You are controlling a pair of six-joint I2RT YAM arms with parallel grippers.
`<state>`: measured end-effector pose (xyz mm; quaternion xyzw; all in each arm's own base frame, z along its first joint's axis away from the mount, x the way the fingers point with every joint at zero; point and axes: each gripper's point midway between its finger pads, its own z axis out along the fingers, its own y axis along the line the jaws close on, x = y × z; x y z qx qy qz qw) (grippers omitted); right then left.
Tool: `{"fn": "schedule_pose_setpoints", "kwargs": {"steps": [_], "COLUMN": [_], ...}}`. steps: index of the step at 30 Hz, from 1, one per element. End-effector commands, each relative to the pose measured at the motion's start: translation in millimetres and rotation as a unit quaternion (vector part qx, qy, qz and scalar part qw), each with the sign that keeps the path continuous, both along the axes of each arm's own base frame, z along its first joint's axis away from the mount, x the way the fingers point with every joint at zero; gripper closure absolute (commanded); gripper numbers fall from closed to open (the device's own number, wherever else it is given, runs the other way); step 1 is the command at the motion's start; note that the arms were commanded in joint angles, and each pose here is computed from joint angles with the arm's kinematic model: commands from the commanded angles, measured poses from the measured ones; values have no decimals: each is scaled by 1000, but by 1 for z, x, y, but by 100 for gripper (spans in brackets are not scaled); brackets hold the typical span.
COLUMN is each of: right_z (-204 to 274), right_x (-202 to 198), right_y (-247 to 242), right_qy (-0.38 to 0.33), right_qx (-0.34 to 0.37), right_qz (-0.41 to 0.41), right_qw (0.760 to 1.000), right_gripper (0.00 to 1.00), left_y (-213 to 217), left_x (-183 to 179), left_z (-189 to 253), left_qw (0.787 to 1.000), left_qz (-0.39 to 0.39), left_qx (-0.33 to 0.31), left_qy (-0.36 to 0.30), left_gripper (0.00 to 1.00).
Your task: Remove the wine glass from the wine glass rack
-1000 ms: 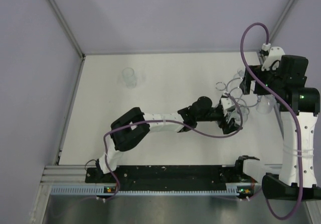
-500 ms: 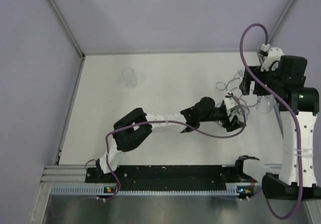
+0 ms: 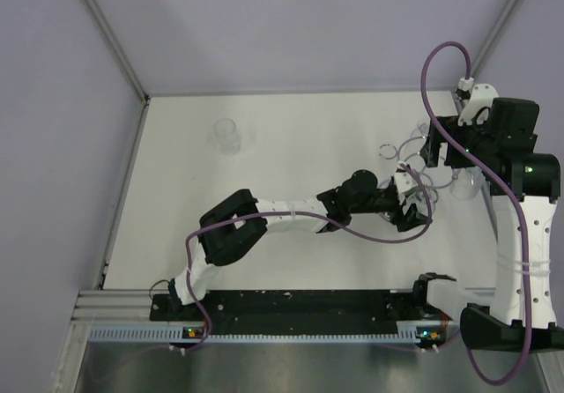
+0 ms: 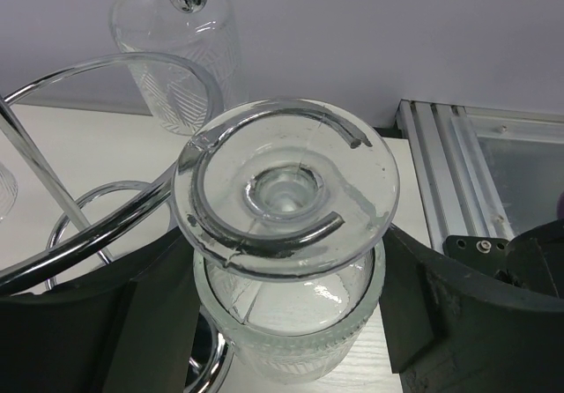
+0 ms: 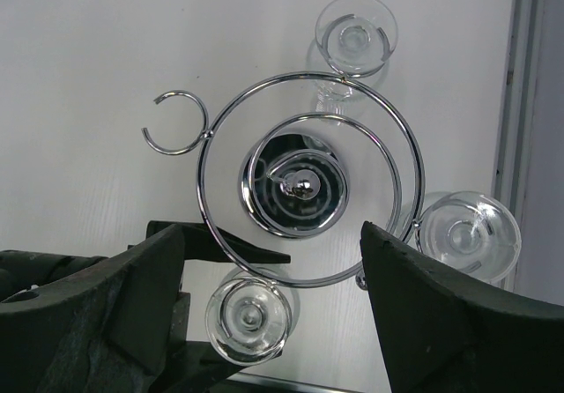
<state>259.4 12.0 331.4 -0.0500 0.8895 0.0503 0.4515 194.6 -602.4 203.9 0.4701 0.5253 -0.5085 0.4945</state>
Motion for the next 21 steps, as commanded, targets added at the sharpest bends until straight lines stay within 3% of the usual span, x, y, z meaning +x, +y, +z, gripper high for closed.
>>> {"fn": "schedule_pose_setpoints", "kwargs": {"steps": [1, 21], "right_z": [9, 6], "right_x": [0, 2], "right_y": [1, 5], "right_qy": [-24, -24], "right_qx": [1, 9], "right_qz": [6, 14], "right_qw": [1000, 1000], "right_gripper": [21, 21], "left_y": [3, 12], "left_x": [-8, -17], "left_z": [44, 55], "left_qw": [998, 994], "left_qz": [-19, -37], "left_qx": [-54, -59], "left_qy": [-38, -79], "left_gripper": [100, 100]}}
